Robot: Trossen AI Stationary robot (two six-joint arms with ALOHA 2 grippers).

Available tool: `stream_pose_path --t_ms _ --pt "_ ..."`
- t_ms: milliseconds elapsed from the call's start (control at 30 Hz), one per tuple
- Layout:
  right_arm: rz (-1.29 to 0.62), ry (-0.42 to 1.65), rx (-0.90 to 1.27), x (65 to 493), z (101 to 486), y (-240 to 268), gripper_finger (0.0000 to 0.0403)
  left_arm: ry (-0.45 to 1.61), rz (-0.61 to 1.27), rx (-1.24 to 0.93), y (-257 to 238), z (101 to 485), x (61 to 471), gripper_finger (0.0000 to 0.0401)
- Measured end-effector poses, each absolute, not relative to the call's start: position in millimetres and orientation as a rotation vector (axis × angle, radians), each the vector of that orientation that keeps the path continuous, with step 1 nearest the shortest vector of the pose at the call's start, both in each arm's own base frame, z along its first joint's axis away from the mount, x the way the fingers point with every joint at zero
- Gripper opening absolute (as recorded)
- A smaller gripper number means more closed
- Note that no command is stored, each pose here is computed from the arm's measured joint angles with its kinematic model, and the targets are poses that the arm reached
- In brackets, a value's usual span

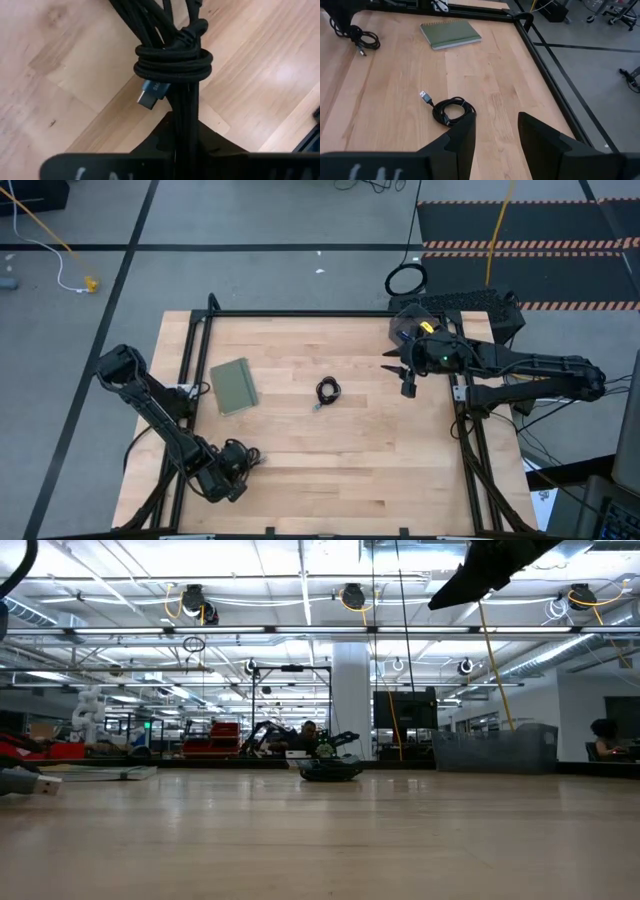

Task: Pick and place USB-C Cables
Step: Put the bottom black charger cable into the black bin

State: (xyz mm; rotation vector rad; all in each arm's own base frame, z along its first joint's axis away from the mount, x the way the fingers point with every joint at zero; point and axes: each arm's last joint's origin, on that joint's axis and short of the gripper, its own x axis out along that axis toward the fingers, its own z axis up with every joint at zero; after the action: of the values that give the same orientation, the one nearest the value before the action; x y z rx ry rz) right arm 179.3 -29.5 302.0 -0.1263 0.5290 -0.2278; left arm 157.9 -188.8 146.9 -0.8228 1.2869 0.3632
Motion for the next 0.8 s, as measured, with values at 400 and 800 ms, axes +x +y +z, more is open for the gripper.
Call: stream_pose_path --t_ms 400,800 --pt "-0.226 0.545 -0.130 191.6 296.1 -31.3 0.0139 1.220 0.289 -0.730 -166.9 162.6 197.1 0.0033" --pt "-0.215 0.605 -0.144 207.2 283.5 -33.5 0.0139 1.115 0.186 -0.512 -132.3 211.4 249.5 0.0035"
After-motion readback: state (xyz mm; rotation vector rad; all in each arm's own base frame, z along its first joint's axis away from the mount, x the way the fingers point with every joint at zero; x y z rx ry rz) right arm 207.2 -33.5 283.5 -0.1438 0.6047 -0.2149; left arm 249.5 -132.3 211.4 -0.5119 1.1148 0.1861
